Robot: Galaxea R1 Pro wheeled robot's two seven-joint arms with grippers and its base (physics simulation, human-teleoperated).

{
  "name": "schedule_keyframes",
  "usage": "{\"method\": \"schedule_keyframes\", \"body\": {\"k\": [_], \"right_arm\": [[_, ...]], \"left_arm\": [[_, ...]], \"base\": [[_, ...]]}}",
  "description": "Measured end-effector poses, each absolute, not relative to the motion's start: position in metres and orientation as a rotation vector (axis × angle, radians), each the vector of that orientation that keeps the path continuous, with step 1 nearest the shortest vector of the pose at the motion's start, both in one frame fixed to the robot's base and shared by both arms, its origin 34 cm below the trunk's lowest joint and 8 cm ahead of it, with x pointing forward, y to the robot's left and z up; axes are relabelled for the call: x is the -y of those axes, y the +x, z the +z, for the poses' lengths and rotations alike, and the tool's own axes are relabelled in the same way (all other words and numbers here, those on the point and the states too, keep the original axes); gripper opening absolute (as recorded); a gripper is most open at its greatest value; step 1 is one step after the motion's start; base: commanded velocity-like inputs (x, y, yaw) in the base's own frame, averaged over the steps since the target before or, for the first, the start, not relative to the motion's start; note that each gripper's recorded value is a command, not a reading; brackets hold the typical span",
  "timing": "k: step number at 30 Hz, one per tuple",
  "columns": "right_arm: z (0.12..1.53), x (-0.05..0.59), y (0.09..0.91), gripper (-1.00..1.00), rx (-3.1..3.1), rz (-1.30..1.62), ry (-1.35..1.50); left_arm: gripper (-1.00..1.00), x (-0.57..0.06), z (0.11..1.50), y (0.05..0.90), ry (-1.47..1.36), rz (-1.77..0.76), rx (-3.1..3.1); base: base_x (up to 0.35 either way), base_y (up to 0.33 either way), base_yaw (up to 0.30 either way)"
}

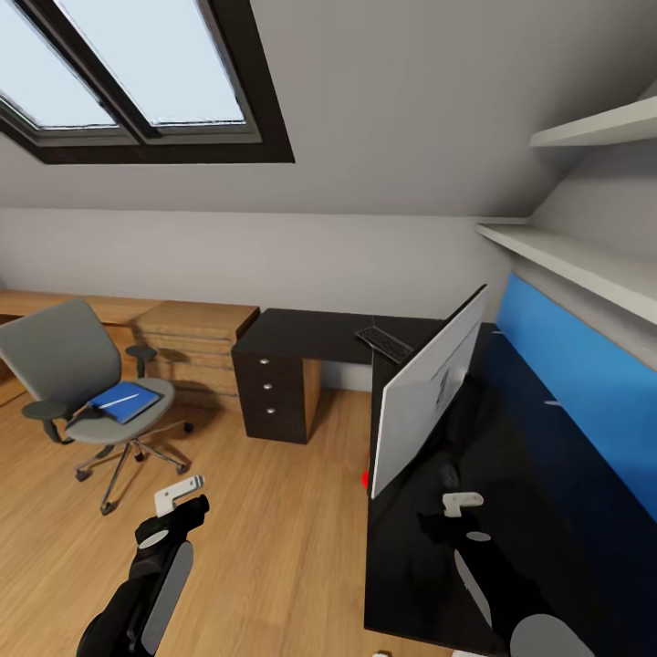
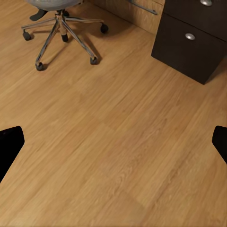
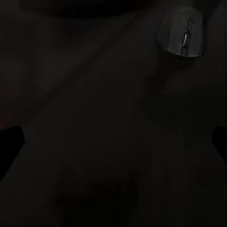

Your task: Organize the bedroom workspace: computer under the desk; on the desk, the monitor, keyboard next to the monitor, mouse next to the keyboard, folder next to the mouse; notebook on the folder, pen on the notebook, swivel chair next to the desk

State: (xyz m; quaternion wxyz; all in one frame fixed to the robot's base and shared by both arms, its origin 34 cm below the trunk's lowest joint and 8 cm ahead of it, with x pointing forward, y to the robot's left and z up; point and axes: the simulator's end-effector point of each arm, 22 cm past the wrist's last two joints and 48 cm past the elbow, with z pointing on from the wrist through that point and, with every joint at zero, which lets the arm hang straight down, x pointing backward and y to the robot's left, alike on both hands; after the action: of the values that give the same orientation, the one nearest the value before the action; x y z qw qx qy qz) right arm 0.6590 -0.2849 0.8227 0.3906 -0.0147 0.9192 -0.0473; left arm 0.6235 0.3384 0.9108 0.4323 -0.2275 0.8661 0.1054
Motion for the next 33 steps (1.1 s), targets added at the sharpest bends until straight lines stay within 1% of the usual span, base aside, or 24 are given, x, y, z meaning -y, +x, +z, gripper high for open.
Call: {"method": "schedule_keyframes", "body": {"k": [7, 22, 25, 33], "right_arm": [[0.823, 0.286, 0.66, 1.0, -2.334, -0.12, -0.03], [0.829, 0.333, 0.662, 1.0, -2.325, -0.145, 0.136], [0.828, 0.334, 0.663, 1.0, -2.331, -0.143, 0.144], [0.822, 0.337, 0.662, 1.0, -2.356, -0.139, 0.157]], "left_arm": [[1.0, -0.338, 0.91, 0.623, -0.567, 0.263, -2.16], [1.0, -0.338, 0.91, 0.623, -0.567, 0.262, -2.161], [1.0, -0.338, 0.91, 0.623, -0.568, 0.262, -2.161], [1.0, -0.337, 0.91, 0.623, -0.569, 0.26, -2.162]], "base": [[0.156, 0.0, 0.0], [0.007, 0.0, 0.0], [0.019, 0.0, 0.0], [0.146, 0.0, 0.0]]}}
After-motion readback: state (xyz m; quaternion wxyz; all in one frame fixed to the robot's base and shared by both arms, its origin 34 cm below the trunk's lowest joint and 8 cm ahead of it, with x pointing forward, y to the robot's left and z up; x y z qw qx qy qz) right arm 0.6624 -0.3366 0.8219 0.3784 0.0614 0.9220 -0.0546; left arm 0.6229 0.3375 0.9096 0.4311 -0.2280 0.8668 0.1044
